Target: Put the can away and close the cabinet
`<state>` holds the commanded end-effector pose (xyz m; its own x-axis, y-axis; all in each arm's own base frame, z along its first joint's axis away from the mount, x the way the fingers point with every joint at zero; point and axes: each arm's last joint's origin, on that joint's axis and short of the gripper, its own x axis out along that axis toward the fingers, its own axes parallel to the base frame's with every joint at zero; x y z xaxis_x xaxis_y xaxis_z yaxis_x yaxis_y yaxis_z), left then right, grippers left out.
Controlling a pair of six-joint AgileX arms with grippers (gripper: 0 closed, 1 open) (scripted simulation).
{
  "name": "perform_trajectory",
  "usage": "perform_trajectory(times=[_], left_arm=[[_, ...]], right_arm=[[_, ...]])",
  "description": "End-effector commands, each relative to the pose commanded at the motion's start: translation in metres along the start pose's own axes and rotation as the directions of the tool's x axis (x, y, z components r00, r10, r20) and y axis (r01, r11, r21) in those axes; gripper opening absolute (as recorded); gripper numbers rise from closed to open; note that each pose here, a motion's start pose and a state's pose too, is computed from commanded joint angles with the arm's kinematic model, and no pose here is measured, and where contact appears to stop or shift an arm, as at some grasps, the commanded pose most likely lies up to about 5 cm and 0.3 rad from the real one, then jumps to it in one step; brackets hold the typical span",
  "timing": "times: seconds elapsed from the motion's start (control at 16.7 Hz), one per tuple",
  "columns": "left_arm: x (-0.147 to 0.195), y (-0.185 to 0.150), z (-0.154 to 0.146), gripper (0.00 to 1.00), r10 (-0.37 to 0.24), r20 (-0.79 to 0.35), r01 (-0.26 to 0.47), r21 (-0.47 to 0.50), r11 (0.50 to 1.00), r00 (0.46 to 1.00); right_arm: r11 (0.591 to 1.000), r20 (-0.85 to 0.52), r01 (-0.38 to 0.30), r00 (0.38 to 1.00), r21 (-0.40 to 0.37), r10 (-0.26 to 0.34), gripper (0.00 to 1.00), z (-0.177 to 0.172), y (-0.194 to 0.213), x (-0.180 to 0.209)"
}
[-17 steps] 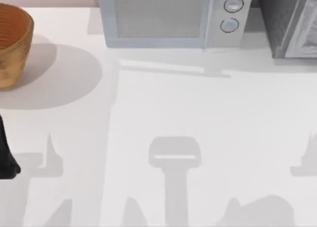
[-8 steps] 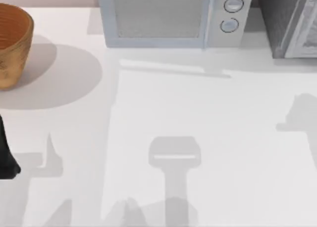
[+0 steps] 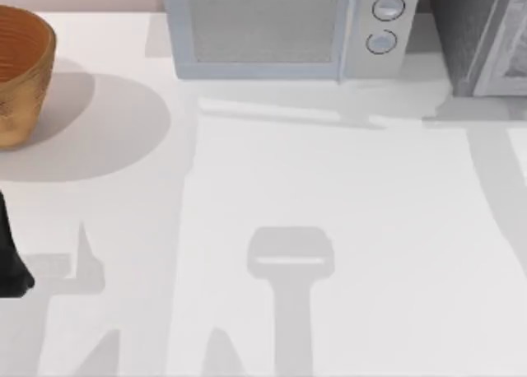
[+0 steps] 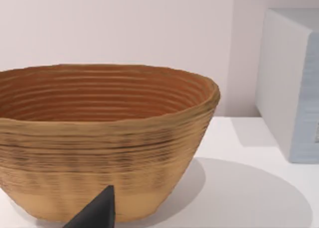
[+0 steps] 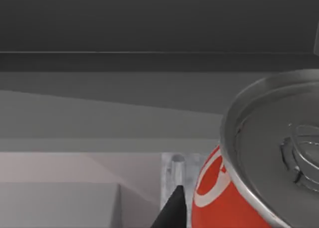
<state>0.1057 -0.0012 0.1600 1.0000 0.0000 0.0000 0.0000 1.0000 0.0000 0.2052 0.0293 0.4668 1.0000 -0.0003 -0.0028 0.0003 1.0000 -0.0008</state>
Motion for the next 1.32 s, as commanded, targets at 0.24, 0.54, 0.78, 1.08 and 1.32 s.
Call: perform_trajectory(times=[0.24,0.54,0.78,1.08,1.32], left_arm=[[0.000,0.000,0.000,1.00,0.000,0.000,0.000,0.000,1.000,1.000],[0.000,0.000,0.000,1.00,0.000,0.000,0.000,0.000,1.000,1.000],[0.000,0.000,0.000,1.00,0.000,0.000,0.000,0.000,1.000,1.000],[0.000,0.000,0.000,1.00,0.000,0.000,0.000,0.000,1.000,1.000],[0.000,0.000,0.000,1.00,0.000,0.000,0.000,0.000,1.000,1.000]], right_arm=[[1.000,-0.001,-0.002,1.000,0.001,0.002,0.00,0.032,0.012,0.035],[1.000,0.003,-0.003,1.000,0.003,0.003,0.00,0.044,0.018,0.051],[1.000,0.003,0.000,1.000,0.005,0.000,0.00,0.044,0.017,0.051],[1.000,-0.019,0.000,1.000,0.000,0.000,0.00,0.049,0.020,0.075],[1.000,-0.019,0.004,1.000,-0.001,-0.004,0.00,0.065,0.022,0.117]])
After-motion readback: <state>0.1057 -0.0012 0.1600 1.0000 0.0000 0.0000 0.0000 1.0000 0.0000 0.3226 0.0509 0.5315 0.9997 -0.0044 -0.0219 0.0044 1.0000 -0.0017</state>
